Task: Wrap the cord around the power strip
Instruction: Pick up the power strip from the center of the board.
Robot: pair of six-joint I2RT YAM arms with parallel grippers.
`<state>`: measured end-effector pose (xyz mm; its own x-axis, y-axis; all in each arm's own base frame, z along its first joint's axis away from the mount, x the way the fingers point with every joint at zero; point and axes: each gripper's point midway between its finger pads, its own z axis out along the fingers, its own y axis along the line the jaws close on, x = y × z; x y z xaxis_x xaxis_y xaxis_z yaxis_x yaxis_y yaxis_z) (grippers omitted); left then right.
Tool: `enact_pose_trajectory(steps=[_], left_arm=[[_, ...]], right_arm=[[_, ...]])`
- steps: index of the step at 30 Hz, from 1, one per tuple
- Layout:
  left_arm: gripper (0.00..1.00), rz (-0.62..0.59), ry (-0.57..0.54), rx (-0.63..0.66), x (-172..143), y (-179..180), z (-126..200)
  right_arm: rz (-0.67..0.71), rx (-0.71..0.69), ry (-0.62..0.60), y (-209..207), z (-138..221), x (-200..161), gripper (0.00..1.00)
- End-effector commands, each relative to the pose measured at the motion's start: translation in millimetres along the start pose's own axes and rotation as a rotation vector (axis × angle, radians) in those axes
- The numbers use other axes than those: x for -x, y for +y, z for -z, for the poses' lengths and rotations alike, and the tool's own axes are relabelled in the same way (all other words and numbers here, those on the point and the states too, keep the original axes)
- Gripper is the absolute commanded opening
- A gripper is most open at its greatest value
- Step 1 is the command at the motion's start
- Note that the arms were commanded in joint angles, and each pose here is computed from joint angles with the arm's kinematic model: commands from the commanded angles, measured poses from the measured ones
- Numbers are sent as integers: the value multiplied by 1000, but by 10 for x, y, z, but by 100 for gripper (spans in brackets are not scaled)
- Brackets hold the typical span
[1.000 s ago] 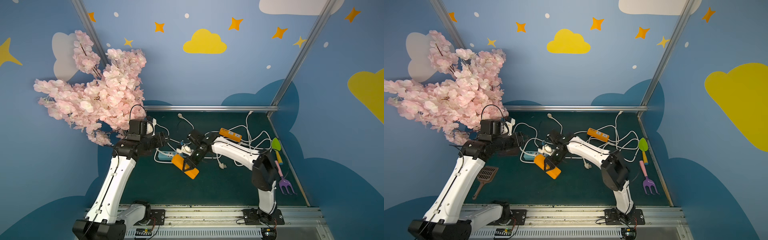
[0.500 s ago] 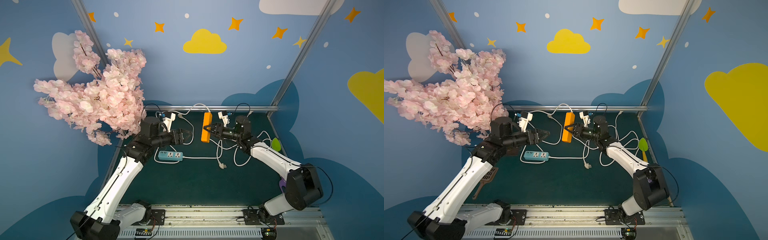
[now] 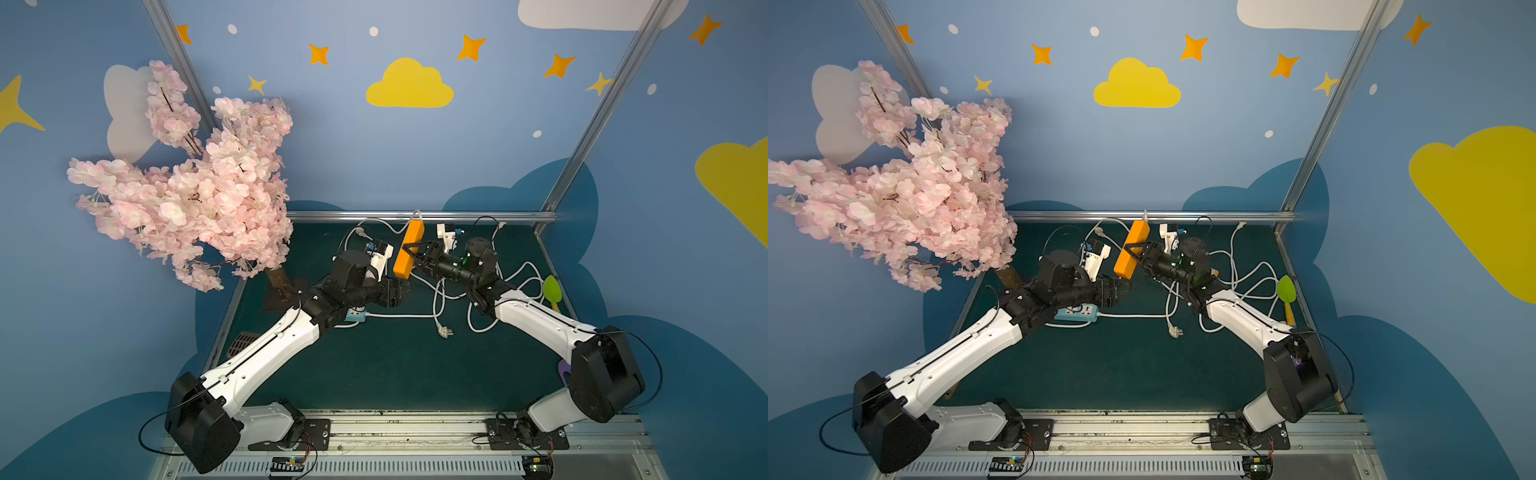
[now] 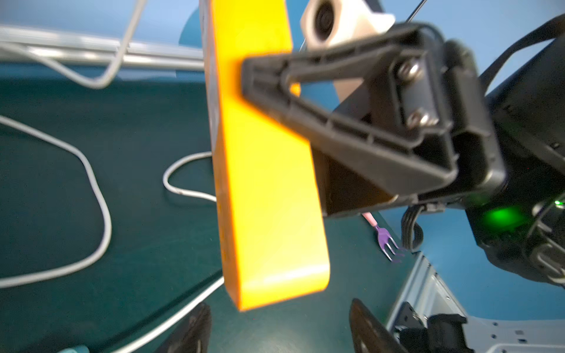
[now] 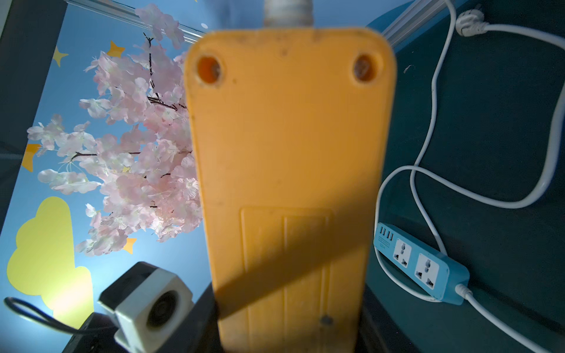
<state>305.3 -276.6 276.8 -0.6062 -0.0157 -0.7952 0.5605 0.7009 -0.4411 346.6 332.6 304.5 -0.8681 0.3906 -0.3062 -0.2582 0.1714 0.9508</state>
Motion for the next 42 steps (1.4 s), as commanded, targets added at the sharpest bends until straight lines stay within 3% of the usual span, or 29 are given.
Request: enact_pose_trajectory(steps=[1,8,11,13,18,27,31,35,38,42], left_arm=[[65,-128,-131,36,206,-10,21],[47,-261,-127,88,161,9,-124],[49,-276,-150,115,193,43,-123],[57,-278,-176,136,238,73,-96],[58,-293,-202,141,286,84,-143],[19,-351,-247,125,359,47,-176],[3,-417,-247,115,281,20,-191],[3,-543,-254,158,116,63,-263],[3,-653,-246,213,10,114,-335],[3,-876,-213,285,-140,70,-480]], right_arm=[[21,82,-41,280,29,40,20],[-41,121,-20,334,-22,5,20],[-46,114,-16,318,-35,-33,20],[-51,110,-14,295,-34,-44,20],[-60,121,-2,307,-62,-72,21],[-81,123,2,268,-59,-66,23],[-107,112,-9,239,-35,-15,34],[-159,27,-33,86,40,65,61],[-203,-115,-43,-132,138,94,77],[-283,-405,18,-514,341,39,81]])
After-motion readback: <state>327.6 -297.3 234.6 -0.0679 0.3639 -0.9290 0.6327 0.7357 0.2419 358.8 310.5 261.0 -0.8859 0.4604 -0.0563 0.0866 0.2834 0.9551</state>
